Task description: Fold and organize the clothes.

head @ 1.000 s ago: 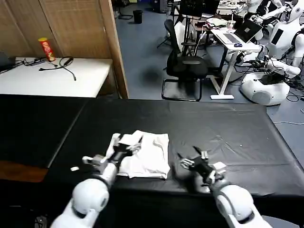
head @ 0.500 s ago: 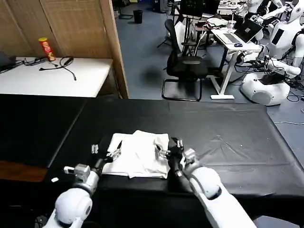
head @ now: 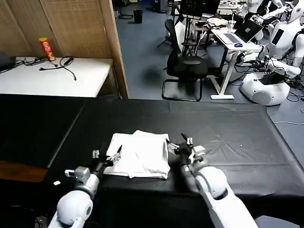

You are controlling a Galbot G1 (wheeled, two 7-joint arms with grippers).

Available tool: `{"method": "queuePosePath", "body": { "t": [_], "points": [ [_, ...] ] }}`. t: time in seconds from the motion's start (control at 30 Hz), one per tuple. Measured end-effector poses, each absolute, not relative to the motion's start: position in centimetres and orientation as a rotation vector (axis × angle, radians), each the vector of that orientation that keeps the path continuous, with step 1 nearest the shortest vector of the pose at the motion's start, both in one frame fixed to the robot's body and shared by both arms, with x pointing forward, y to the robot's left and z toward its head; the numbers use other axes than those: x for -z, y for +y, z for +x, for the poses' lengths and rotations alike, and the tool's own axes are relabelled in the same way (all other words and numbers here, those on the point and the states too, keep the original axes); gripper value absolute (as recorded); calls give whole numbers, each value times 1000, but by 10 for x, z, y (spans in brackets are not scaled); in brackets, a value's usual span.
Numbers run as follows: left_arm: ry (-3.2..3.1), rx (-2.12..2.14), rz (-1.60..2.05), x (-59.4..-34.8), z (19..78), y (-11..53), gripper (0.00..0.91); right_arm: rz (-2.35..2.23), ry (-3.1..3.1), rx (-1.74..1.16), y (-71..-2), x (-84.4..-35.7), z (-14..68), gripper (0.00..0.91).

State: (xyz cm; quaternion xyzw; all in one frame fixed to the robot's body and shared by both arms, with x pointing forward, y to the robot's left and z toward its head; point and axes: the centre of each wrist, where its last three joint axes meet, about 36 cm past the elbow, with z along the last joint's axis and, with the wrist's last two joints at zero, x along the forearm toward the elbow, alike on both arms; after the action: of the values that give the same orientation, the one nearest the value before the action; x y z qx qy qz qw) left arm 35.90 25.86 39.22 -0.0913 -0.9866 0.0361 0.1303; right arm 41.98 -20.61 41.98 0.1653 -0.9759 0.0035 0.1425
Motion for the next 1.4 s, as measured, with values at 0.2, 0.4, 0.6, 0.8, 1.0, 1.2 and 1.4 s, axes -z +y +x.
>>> {"method": "queuePosePath", "body": {
  "t": [0.2, 0.4, 0.6, 0.8, 1.0, 1.2, 1.4],
  "points": [
    [-2840, -247, -240, -382, 368, 270, 878, 479, -2851, 9, -221, -434, 398, 878],
    [-2794, -398, -209, -370, 374, 286, 878, 476, -2877, 8, -228, -447, 382, 878],
    [-2738, -527, -213, -364, 373, 290, 312, 463, -2892, 6, -232, -452, 376, 878],
    [-2705, -603, -228, -364, 371, 288, 0, 450, -2897, 2, -235, -453, 376, 878],
    [-2691, -627, -229, -369, 375, 290, 0, 435, -2904, 2, -237, -453, 374, 878],
    [-2736, -479, -214, -385, 378, 302, 0, 391, -2909, -29, -245, -453, 373, 878],
    [-2802, -250, -184, -409, 377, 341, 0, 341, -2902, -45, -255, -448, 376, 878]
  ]
}}
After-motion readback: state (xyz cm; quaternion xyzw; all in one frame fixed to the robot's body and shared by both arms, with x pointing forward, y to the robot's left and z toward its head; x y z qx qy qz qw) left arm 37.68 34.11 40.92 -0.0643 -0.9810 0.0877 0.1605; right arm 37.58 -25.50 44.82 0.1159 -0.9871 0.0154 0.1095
